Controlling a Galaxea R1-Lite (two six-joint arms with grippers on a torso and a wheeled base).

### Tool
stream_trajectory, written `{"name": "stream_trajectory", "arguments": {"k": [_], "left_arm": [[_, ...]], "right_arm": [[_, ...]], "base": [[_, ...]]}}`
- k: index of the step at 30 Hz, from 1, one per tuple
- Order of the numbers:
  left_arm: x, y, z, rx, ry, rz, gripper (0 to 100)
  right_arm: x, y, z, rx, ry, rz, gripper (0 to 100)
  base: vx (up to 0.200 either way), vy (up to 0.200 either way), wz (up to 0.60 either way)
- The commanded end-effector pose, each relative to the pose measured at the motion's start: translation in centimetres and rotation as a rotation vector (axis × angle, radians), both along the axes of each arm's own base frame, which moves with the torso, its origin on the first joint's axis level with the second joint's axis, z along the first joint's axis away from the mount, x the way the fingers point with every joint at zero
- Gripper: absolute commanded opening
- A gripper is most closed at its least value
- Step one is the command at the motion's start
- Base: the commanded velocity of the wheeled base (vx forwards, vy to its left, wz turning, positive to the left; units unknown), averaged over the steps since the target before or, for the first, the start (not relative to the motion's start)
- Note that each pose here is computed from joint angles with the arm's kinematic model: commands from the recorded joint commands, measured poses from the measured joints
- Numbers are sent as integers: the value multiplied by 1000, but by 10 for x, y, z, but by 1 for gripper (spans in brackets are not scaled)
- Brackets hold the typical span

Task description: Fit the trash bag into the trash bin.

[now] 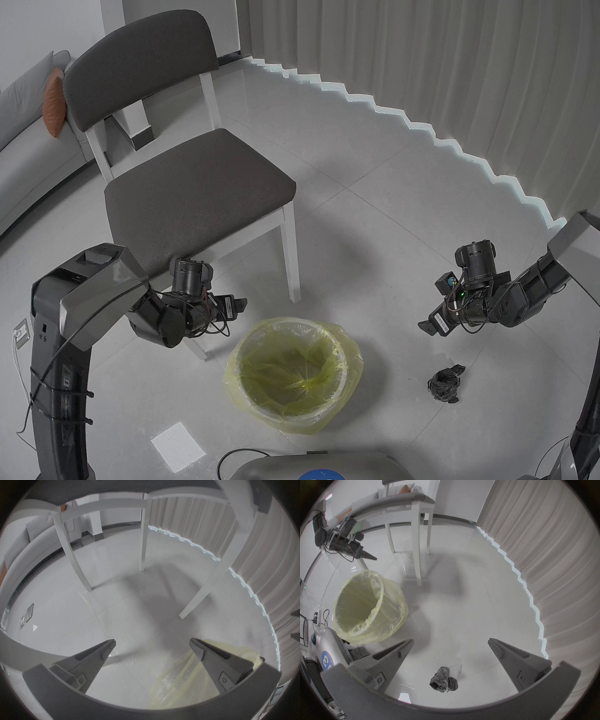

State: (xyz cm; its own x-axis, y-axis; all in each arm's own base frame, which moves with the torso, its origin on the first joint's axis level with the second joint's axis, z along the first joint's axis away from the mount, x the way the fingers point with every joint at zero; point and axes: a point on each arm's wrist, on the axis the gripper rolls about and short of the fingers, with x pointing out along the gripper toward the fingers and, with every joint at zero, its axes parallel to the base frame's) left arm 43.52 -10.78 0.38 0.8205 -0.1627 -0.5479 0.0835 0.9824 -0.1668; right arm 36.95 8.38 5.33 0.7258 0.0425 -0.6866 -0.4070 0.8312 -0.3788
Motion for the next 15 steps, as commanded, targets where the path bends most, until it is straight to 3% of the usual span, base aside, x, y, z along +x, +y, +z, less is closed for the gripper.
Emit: {"name": "stream_trajectory", "arguments": {"k": [1, 9, 15], "left_arm": [[-25, -3, 26, -27, -39, -48, 100], [-31, -11, 23, -33, -49, -66, 100], [-35, -15, 20, -35, -39, -72, 100]], "right_arm": [[15, -14, -35, -14, 77, -42, 100], [38, -28, -79, -22, 141, -83, 100], [55, -30, -93, -24, 164, -93, 100]], "base": [[0, 0, 0], [0, 0, 0], [0, 0, 0]]}}
